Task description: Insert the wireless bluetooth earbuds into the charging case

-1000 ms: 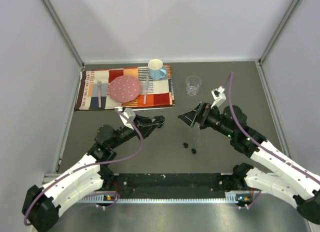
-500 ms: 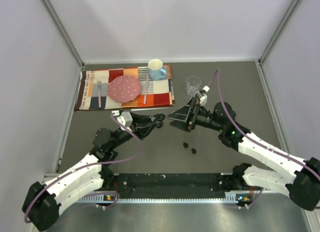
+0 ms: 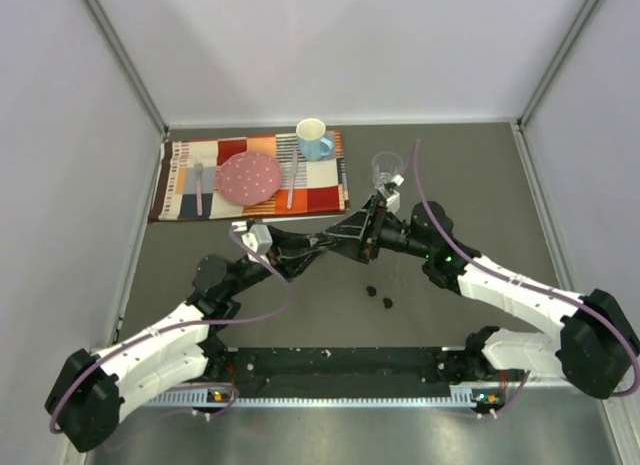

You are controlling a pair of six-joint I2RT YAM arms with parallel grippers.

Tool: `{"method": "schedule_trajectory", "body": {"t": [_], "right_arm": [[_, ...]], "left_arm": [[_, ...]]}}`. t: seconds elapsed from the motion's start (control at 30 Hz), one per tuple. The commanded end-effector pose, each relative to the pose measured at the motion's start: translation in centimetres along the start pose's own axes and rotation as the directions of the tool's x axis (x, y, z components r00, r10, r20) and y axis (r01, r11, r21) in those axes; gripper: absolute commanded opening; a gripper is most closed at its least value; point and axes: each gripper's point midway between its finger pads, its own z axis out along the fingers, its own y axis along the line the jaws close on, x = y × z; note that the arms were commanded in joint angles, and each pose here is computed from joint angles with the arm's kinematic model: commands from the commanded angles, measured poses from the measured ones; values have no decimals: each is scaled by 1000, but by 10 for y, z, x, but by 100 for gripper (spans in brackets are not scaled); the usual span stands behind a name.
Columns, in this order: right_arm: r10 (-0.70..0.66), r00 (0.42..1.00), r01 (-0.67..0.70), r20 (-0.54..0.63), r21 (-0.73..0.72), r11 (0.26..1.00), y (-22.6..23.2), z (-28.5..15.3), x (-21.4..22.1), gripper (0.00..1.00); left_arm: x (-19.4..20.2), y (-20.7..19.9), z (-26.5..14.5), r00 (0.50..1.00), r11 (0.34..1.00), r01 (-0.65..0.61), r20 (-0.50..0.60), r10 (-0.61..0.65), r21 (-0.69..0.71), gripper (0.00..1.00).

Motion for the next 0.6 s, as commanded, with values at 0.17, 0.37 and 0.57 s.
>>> {"method": "schedule_trajectory", "body": {"t": [0.17, 0.37, 0.57], "right_arm": [[2, 999, -8, -43, -131, 991, 37, 5, 7, 48], [8, 999, -13, -36, -126, 992, 33, 4, 8, 19], [9, 999, -13, -32, -121, 993, 30, 4, 8, 11]], "left_arm": [[-21, -6, 6, 997, 999, -29, 74, 26, 32, 0], [-16, -3, 7, 998, 1000, -6, 57, 5, 22, 5], [-15, -3, 8, 998, 1000, 19, 53, -19, 16, 13]]}}
